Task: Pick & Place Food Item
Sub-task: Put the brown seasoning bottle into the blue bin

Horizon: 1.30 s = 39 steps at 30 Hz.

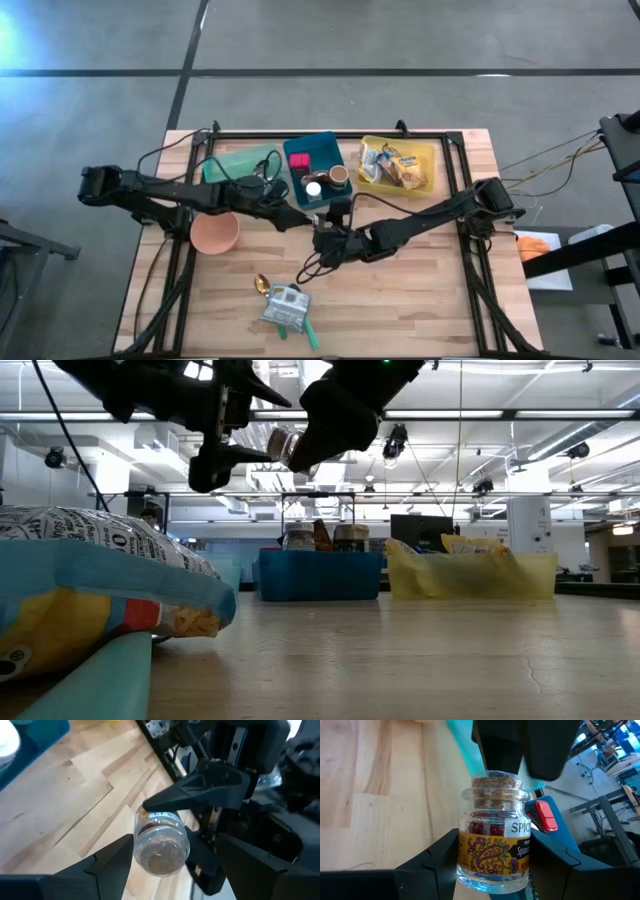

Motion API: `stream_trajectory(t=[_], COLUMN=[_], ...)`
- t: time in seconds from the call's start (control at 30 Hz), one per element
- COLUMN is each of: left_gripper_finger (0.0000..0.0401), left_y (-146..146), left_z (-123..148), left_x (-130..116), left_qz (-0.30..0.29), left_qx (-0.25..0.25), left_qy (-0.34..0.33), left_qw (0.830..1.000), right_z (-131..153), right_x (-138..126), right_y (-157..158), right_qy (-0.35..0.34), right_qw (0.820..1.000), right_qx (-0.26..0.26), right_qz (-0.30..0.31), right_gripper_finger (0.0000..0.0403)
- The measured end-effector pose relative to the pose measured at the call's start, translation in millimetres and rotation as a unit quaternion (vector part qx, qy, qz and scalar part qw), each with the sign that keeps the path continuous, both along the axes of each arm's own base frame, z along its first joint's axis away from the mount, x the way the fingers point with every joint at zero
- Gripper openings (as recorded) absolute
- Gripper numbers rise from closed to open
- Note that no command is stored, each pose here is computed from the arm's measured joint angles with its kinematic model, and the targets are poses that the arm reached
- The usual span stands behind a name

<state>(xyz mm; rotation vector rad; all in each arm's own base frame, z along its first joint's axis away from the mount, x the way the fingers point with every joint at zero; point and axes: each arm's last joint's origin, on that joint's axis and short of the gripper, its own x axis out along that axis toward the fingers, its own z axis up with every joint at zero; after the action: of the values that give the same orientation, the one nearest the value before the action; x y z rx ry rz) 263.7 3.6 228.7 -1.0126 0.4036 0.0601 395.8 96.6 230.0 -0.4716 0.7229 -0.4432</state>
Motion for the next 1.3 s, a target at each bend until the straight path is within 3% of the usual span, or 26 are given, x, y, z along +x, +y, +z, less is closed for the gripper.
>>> stream_trajectory(t=[0.8, 0.93, 1.1, 1.3], left_gripper_finger=[0.0285, 0.025, 0.0168, 0.0165], left_y=[-10, -10, -10, -11], left_z=[-8, -8, -9, -9], left_x=[16, 16, 16, 16], left_qz=[-0.017, -0.018, -0.022, -0.033], left_qx=[0.01, 0.014, 0.027, 0.024], left_qy=[0.009, 0.01, 0.013, 0.012], left_qw=[1.0, 1.0, 0.999, 0.999], right_z=[3, 3, 4, 4], right_x=[2, 2, 2, 1], right_y=[0, 0, 1, 5], right_qy=[-0.015, -0.016, -0.015, -0.014], right_qw=[1.0, 1.0, 1.0, 1.0], right_qx=[-0.017, -0.018, -0.019, -0.021], right_qz=[-0.004, -0.004, -0.003, 0.003], right_gripper_finger=[0.0189, 0.0189, 0.0189, 0.0189])
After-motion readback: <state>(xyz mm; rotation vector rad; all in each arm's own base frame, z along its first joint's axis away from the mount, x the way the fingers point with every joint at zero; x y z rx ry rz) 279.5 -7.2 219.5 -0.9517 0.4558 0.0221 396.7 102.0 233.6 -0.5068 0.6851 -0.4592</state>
